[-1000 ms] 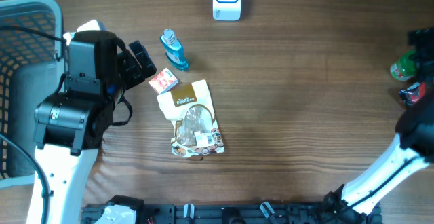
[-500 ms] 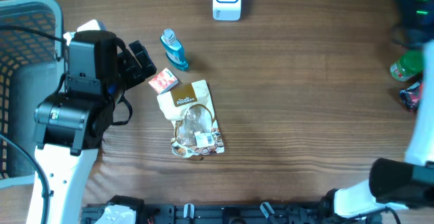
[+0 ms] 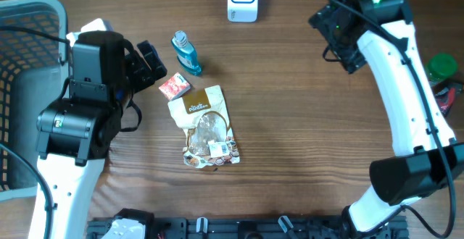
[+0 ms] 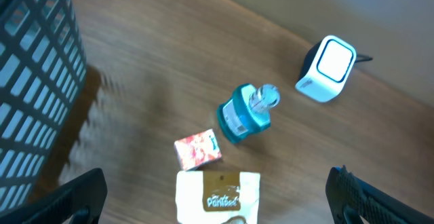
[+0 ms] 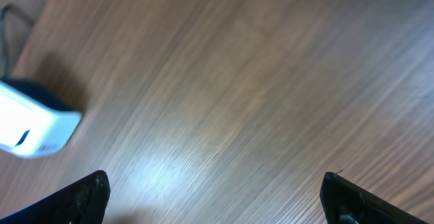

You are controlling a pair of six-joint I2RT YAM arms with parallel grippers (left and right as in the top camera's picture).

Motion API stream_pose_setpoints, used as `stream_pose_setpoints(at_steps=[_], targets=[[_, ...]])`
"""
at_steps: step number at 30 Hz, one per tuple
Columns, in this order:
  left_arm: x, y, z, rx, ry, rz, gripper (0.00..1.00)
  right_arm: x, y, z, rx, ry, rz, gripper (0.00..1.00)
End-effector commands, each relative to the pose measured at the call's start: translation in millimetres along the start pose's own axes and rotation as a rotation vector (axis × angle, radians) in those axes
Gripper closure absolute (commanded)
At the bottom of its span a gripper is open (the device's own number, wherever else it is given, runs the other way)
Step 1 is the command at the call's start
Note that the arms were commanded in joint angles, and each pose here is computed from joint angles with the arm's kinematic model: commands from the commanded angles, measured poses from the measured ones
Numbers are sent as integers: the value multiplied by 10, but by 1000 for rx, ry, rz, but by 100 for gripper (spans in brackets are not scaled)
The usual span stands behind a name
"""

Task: Scan the item barcode
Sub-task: 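Reach the left gripper toward the blue mouthwash bottle and grasp it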

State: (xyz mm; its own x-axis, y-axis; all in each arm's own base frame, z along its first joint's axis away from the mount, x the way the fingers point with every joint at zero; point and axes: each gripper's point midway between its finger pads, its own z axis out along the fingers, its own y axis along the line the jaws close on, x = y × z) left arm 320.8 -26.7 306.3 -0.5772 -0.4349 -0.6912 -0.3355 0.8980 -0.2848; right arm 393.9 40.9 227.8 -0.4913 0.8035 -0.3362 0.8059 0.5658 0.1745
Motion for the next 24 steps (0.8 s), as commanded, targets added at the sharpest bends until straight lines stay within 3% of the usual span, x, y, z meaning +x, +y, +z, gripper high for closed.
stream_pose_setpoints(at_steps=[1, 3, 6, 10, 18, 24], targets=[[-123, -33, -71, 21, -49, -2, 0, -124, -267, 196, 109, -10, 43, 0], [-192, -30, -81, 15, -81, -6, 0, -135, -409, 310, 156, 5, 52, 0], [-71, -132, -72, 77, -17, 7, 0, -117, -592, 475, 217, 27, 64, 0], [-91, -520, -51, 263, -11, 256, 0, -32, -708, 676, 256, 45, 60, 0], [-532, -599, 352, 217, 126, 482, 0, 69, -800, 846, 283, 65, 24, 0], [-467, -674, 1050, 203, 315, 723, 0, 83, -796, 870, 279, 70, 19, 0]])
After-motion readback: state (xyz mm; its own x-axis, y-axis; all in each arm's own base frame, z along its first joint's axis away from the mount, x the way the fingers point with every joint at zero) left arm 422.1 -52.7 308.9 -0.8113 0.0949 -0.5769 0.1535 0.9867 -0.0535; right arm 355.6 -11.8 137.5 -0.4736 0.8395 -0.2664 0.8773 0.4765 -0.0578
